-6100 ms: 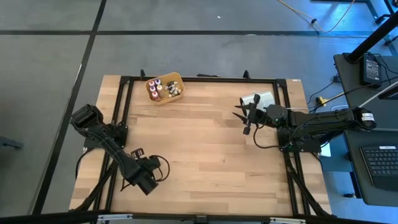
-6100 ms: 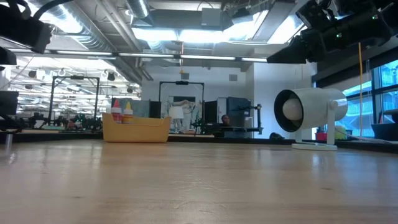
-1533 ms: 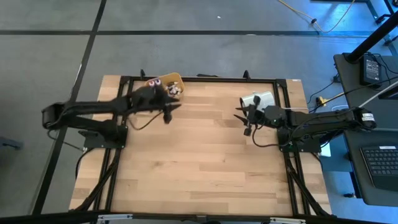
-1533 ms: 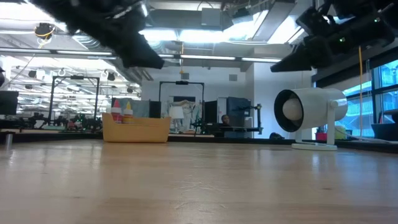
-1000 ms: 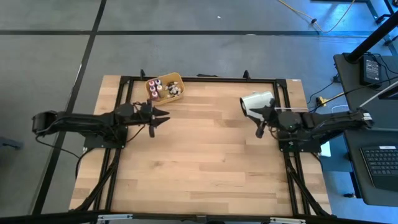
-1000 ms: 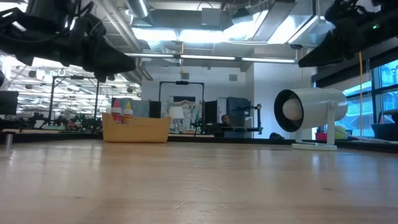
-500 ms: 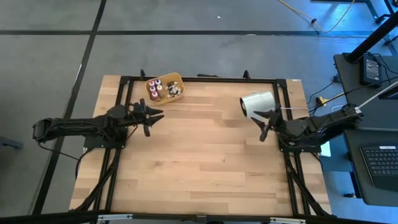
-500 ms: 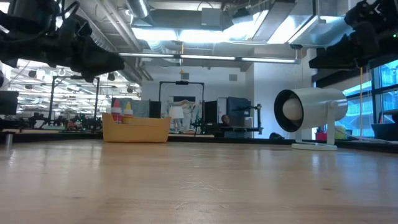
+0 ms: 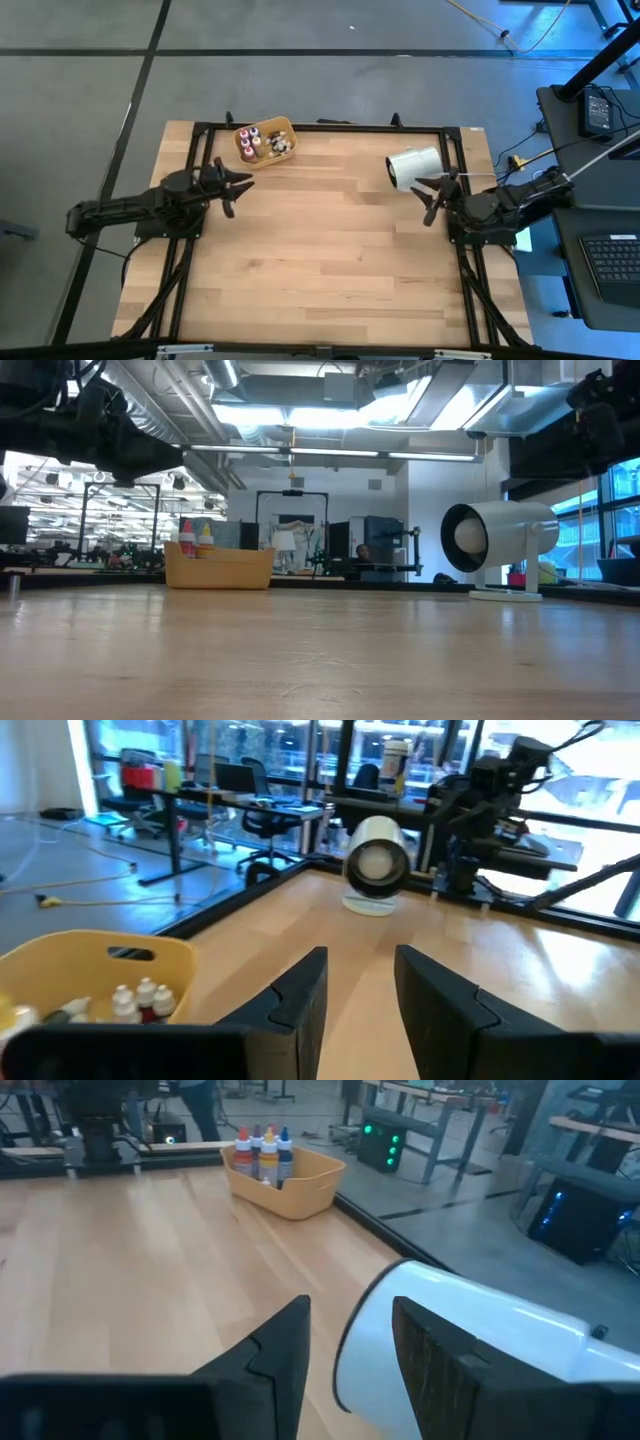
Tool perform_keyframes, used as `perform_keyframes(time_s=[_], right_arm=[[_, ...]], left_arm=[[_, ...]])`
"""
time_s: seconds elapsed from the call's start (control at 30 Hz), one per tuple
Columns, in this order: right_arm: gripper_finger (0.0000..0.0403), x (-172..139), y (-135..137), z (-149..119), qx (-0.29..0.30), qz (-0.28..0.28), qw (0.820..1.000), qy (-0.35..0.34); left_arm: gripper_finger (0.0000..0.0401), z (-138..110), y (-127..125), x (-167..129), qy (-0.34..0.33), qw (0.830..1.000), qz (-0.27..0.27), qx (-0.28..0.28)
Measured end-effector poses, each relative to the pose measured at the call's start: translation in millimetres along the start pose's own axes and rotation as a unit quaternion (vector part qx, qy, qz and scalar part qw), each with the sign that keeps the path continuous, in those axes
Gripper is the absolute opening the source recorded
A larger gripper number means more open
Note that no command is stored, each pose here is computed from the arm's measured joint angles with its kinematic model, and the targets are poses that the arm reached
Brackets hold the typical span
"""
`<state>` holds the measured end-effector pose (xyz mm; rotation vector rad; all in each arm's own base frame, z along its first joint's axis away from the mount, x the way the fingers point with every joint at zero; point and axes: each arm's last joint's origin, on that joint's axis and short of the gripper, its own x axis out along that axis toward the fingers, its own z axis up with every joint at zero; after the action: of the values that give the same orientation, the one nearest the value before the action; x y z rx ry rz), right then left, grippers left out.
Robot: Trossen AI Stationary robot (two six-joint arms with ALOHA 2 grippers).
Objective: Pick & Place food coloring
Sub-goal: Return to Home Position
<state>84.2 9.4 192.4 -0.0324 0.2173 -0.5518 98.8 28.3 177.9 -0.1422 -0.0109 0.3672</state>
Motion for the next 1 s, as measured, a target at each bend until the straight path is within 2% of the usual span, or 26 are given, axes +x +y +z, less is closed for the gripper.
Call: perform_keyframes(time_s=[0.17,0.47,0.63,0.87,1.0], right_arm=[[0.0145,-3.7,-2.7,0.5,-0.002,0.009,1.000,-0.010],[0.0145,-3.3,-3.2,-11.7,0.003,0.022,0.999,-0.031],[0.0145,1.1,4.4,-20.8,-0.004,0.072,0.996,-0.047],[0.0145,-1.7,10.6,-14.9,-0.036,0.186,0.979,-0.075],[0.0145,-1.2,11.0,-20.8,-0.041,0.197,0.978,-0.048]], left_arm=[[0.0112,-0.9,2.9,-8.2,-0.008,1.000,0.029,-0.001],[0.0114,-3.8,3.7,-9.1,0.006,0.999,0.037,-0.008],[0.0112,-4.7,3.8,-9.1,0.012,0.999,0.036,-0.002],[0.0112,-6.7,3.6,-7.4,0.027,0.999,0.034,0.022],[0.0111,-6.7,3.7,-7.3,0.028,0.997,0.035,0.067]])
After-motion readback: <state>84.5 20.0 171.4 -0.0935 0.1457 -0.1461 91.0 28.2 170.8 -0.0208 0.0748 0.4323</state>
